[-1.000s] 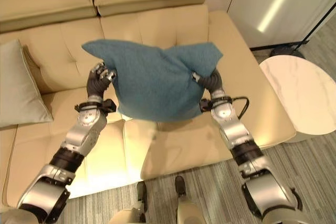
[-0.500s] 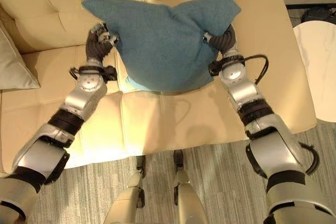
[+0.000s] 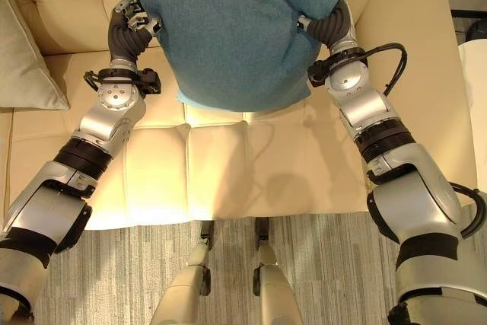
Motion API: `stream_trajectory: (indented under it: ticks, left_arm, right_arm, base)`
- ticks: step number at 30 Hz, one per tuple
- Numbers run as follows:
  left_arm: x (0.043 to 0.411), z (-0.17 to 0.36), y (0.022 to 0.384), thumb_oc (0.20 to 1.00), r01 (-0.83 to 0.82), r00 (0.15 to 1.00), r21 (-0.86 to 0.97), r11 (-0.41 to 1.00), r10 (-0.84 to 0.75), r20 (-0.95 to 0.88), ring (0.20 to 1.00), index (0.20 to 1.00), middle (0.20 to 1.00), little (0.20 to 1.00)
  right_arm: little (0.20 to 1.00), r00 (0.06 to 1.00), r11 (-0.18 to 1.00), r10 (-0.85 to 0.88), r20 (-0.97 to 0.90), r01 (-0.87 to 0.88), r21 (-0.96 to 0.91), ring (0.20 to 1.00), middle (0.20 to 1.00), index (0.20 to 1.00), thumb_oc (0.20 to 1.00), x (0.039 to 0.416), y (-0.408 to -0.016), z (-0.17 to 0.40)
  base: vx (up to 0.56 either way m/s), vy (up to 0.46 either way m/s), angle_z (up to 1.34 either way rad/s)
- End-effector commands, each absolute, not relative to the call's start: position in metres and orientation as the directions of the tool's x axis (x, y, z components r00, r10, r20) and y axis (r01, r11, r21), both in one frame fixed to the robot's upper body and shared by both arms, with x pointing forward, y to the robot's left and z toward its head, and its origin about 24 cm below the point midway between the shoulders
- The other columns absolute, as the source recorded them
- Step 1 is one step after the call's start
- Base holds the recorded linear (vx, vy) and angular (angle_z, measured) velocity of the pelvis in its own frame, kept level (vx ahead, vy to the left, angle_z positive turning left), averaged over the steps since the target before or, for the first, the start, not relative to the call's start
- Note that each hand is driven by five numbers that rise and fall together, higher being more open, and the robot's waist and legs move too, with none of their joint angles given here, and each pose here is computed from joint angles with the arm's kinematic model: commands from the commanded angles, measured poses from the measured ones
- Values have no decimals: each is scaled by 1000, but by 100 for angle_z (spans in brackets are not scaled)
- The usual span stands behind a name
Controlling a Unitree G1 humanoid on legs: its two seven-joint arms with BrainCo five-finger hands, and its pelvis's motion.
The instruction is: Pick up all the scattered cushions and arrange them neatly on the sofa.
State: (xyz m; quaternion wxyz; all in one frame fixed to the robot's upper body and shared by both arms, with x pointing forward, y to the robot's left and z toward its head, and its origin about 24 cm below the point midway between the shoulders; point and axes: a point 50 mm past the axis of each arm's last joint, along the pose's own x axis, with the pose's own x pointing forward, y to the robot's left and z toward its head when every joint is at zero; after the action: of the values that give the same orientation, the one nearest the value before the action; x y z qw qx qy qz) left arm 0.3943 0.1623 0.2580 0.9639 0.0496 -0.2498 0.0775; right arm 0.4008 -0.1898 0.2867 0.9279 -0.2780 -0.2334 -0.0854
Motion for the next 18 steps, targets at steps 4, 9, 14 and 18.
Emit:
stream_trajectory:
  ticks: [4,9,14,18]
  left_arm:
    - [377,330,128,200,-83,688,74,994,4,726,200,200,200,200]
    - [384,318,133,200,-106,728,84,991,20,686,200,200,200,200]
    - [391,315,133,203,-146,746,109,983,37,664,203,203,203,203]
    - [399,322,144,1000,-272,749,174,946,95,655,1000,1000,1000,1000]
  right_arm:
    - [200,731,870,78,678,283,-405,200,200,200,200,383,-163,353]
    - [200,772,868,71,632,264,-420,200,200,200,200,391,-163,332]
    - [200,801,794,42,597,336,-507,200,200,200,200,399,-171,319]
    - [1000,774,592,-36,633,527,-610,1000,1000,1000,1000,404,-186,325]
  base:
    - [-49,-18,3]
    - [-38,-3,8]
    - [-13,0,0]
    - [0,0,0]
